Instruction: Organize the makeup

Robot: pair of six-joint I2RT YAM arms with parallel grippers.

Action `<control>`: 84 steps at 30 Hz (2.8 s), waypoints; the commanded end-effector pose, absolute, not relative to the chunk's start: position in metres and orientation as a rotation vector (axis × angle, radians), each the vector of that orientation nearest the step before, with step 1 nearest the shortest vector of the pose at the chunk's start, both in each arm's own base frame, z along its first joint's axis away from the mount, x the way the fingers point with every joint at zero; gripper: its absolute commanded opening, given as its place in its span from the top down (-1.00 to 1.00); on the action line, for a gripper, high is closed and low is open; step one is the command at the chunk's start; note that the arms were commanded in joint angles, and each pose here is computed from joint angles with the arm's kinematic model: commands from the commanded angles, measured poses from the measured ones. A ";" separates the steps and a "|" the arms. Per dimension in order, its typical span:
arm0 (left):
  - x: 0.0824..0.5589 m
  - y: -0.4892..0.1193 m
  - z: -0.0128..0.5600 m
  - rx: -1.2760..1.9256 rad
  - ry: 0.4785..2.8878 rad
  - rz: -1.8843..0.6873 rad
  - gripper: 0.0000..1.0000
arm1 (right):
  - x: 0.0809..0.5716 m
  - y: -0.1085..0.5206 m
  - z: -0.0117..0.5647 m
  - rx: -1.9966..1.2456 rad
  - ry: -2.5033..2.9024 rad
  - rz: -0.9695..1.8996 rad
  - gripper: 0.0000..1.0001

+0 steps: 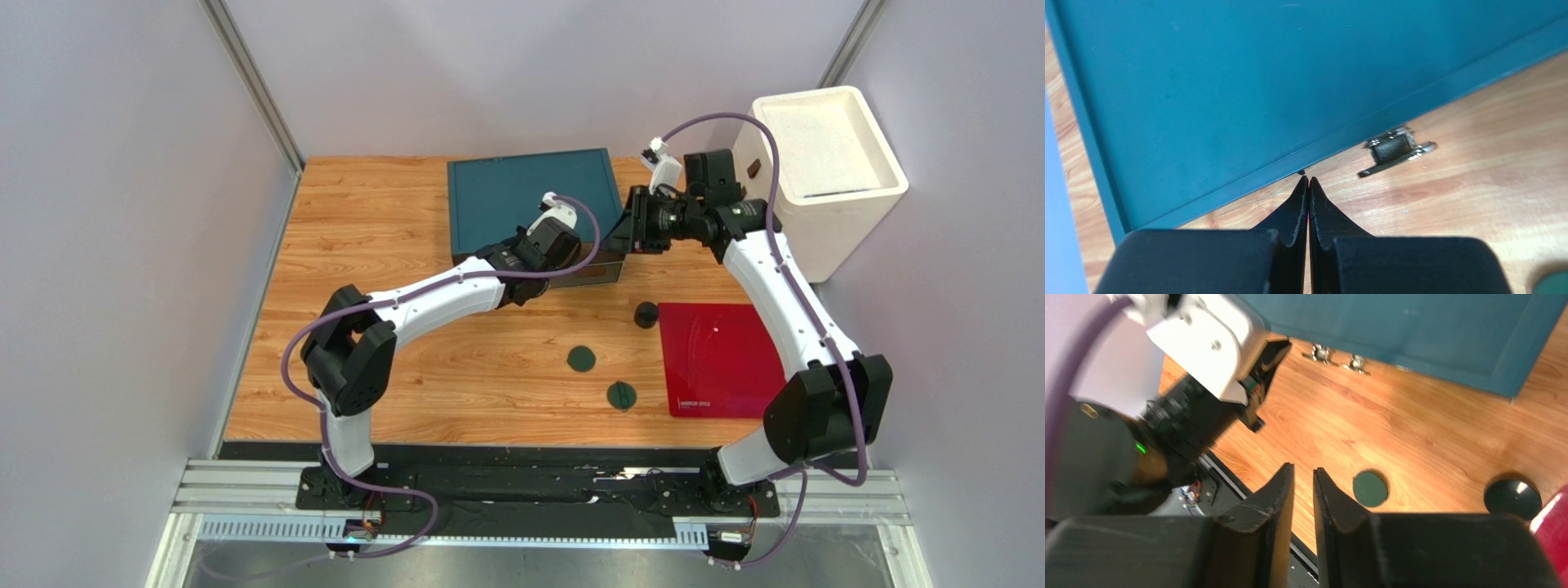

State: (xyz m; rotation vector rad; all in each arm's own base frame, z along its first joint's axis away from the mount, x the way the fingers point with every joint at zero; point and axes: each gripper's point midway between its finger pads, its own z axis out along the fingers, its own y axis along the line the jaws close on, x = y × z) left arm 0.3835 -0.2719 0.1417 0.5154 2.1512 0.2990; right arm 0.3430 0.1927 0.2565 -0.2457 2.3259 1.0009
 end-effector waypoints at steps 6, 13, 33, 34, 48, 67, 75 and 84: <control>0.356 -0.281 0.242 0.573 2.020 -0.047 0.97 | 0.298 0.193 0.244 -0.377 2.230 0.915 -0.02; 0.340 -0.257 0.265 0.558 2.044 -0.229 0.25 | 0.278 0.217 0.201 -0.453 2.188 0.785 -0.60; 0.405 -0.246 0.222 0.471 2.328 -0.600 -0.56 | 0.356 0.301 0.135 -0.450 2.013 0.184 -1.00; 0.404 -0.247 0.222 0.476 2.330 -0.620 -0.56 | 0.357 0.301 0.127 -0.447 2.044 0.156 -1.00; 0.415 -0.239 0.198 0.440 2.399 -0.666 -0.55 | 0.372 0.323 0.115 -0.330 2.086 0.192 -0.97; 0.418 -0.243 0.182 0.458 2.449 -0.711 -0.54 | 0.290 0.305 0.112 -0.201 2.279 0.564 -0.96; 0.412 -0.243 0.169 0.467 2.490 -0.711 -0.53 | 0.287 0.314 0.127 0.043 2.241 0.924 -0.95; 0.408 -0.240 0.169 0.465 2.494 -0.703 -0.52 | 0.316 0.280 0.110 0.522 2.188 1.025 -0.93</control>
